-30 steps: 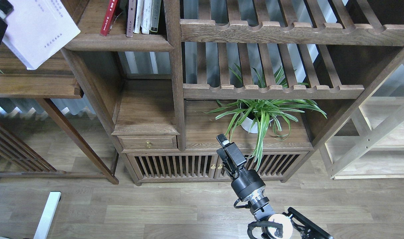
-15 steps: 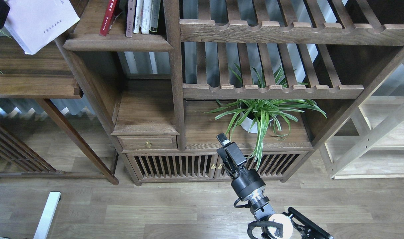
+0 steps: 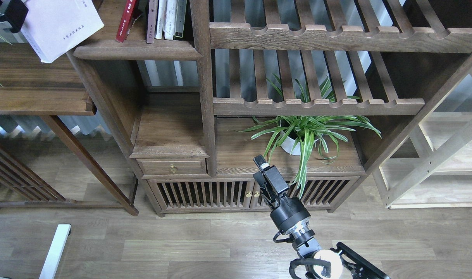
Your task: Organize books on shelf
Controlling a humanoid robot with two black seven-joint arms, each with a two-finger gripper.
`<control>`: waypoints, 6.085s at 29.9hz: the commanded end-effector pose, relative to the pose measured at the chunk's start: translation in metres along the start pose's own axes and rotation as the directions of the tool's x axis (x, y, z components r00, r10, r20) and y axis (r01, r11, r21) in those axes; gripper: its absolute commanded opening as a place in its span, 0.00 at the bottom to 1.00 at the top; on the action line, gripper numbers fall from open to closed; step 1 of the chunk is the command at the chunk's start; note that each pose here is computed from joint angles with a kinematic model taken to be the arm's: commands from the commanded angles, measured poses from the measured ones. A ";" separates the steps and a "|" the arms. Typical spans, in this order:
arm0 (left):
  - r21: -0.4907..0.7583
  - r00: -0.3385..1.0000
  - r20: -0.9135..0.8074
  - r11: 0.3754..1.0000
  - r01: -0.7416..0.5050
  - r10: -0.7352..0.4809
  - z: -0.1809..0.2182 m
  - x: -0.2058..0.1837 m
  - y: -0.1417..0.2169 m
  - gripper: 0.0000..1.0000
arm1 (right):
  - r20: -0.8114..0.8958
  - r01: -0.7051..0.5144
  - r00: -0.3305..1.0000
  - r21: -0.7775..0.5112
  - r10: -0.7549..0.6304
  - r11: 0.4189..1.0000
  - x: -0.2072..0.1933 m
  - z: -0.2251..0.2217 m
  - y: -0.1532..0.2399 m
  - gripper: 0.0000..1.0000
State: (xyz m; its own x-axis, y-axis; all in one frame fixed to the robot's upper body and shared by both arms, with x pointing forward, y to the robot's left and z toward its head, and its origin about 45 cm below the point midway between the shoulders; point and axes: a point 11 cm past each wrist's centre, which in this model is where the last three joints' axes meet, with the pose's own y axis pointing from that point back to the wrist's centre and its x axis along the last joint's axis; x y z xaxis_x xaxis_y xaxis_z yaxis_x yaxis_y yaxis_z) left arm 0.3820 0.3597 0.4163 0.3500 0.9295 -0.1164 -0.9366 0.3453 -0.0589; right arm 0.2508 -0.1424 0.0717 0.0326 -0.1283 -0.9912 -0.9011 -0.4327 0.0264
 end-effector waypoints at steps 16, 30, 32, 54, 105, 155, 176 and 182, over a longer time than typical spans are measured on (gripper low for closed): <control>0.049 1.000 0.013 0.999 0.013 -0.013 0.016 -0.001 -0.057 0.04 | 0.003 0.011 1.000 0.010 -0.011 1.000 -0.002 -0.003 -0.001 0.99; 0.077 0.999 0.038 0.996 0.035 -0.038 0.027 -0.016 -0.085 0.04 | 0.006 0.024 1.000 0.015 -0.025 1.000 -0.004 -0.004 -0.001 0.99; 0.077 0.999 0.041 0.997 0.032 -0.035 0.030 -0.016 -0.089 0.04 | 0.006 0.024 1.000 0.015 -0.025 1.000 -0.004 -0.004 -0.001 0.99; 0.141 0.999 0.011 0.989 0.035 -0.037 0.032 -0.034 -0.142 0.04 | 0.015 0.031 0.999 0.039 -0.031 0.999 -0.004 -0.010 -0.001 0.99; 0.236 0.998 -0.045 0.970 0.058 -0.049 -0.005 -0.055 -0.169 0.81 | 0.026 0.025 0.999 0.099 -0.027 0.995 -0.003 -0.027 0.000 0.99; 0.236 0.942 -0.316 0.952 0.195 -0.115 -0.058 -0.066 -0.150 0.86 | 0.025 0.024 0.999 0.102 -0.026 0.995 -0.003 -0.028 0.000 0.99; 0.253 0.951 -0.280 0.946 0.203 -0.130 -0.071 -0.057 -0.122 0.98 | 0.026 0.023 0.999 0.100 -0.026 0.995 -0.002 -0.027 0.000 0.99; 0.243 0.952 -0.275 0.948 0.205 -0.135 -0.067 -0.058 -0.120 0.98 | 0.025 0.024 0.999 0.102 -0.026 0.995 -0.003 -0.028 0.000 0.99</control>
State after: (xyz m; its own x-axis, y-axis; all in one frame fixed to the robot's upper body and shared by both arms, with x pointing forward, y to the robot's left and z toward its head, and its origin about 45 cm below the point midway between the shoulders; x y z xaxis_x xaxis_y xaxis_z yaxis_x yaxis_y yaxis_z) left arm 0.4756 0.2554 0.3621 0.4631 0.8024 -0.3764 -0.8185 0.5501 0.1657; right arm 0.2624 -0.1665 0.0777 0.0451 -0.0941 -0.9945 -0.9390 -0.3437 -0.0101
